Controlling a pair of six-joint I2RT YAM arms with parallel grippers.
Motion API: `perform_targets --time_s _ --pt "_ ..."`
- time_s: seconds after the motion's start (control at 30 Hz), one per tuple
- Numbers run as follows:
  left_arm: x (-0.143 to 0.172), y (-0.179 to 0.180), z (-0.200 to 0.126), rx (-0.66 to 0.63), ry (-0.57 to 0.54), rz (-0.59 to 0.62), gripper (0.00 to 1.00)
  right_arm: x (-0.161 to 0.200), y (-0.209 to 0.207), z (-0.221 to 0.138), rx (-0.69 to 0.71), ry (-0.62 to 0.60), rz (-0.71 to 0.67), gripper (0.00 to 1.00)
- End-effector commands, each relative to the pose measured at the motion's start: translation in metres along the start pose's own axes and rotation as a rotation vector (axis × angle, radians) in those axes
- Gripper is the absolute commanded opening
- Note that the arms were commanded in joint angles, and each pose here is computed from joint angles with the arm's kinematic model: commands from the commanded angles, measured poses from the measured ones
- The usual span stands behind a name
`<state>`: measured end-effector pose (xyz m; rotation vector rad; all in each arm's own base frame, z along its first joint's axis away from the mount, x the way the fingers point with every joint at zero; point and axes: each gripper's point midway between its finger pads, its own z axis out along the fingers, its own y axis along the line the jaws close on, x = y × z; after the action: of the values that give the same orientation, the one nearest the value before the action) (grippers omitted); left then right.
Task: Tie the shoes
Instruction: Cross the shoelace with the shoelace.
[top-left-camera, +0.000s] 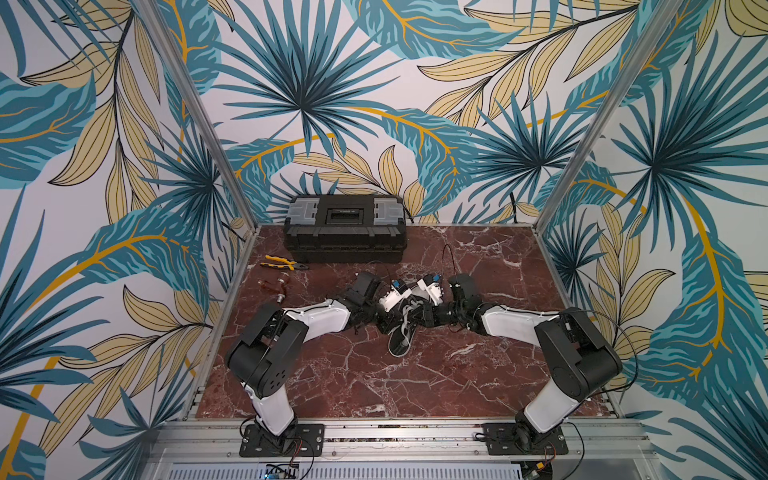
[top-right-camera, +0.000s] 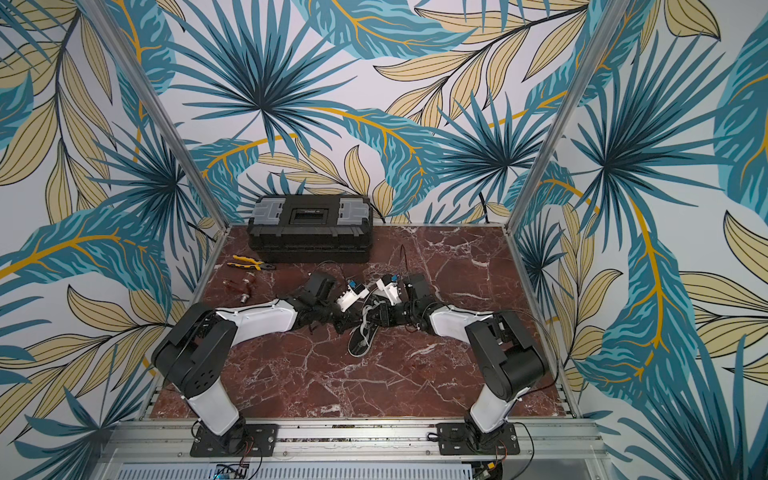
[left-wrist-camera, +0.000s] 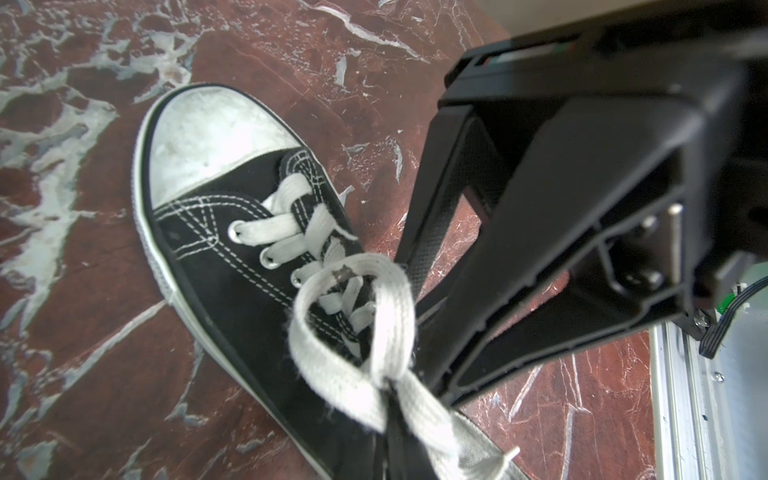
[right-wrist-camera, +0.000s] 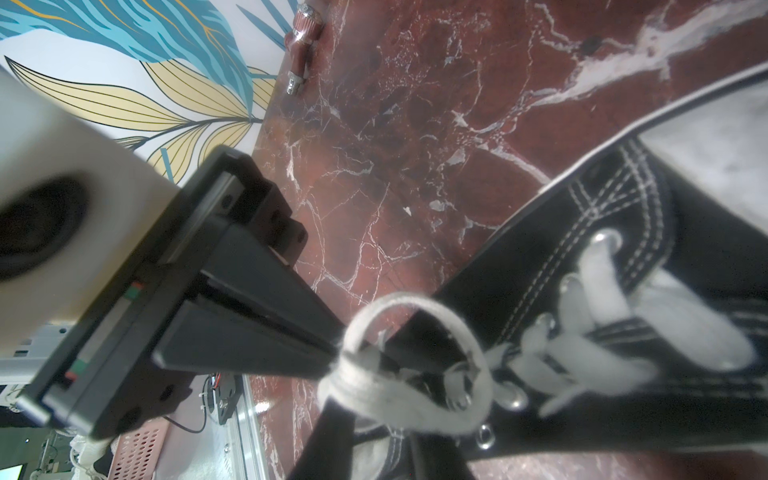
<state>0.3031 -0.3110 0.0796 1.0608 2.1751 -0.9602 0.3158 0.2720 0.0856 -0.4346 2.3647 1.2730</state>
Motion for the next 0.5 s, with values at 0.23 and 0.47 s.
perform_targets --time_s 0.23,0.47 --pt "-0.018 -0.011 -0.003 0.047 -0.06 0.014 0.02 0.01 -0.001 0.01 -0.05 0.027 0.038 0.07" --pt "-0.016 -0.01 -0.004 0.036 -0.058 0.007 0.03 0.011 -0.012 0.004 0.039 0.013 0.03 0.0"
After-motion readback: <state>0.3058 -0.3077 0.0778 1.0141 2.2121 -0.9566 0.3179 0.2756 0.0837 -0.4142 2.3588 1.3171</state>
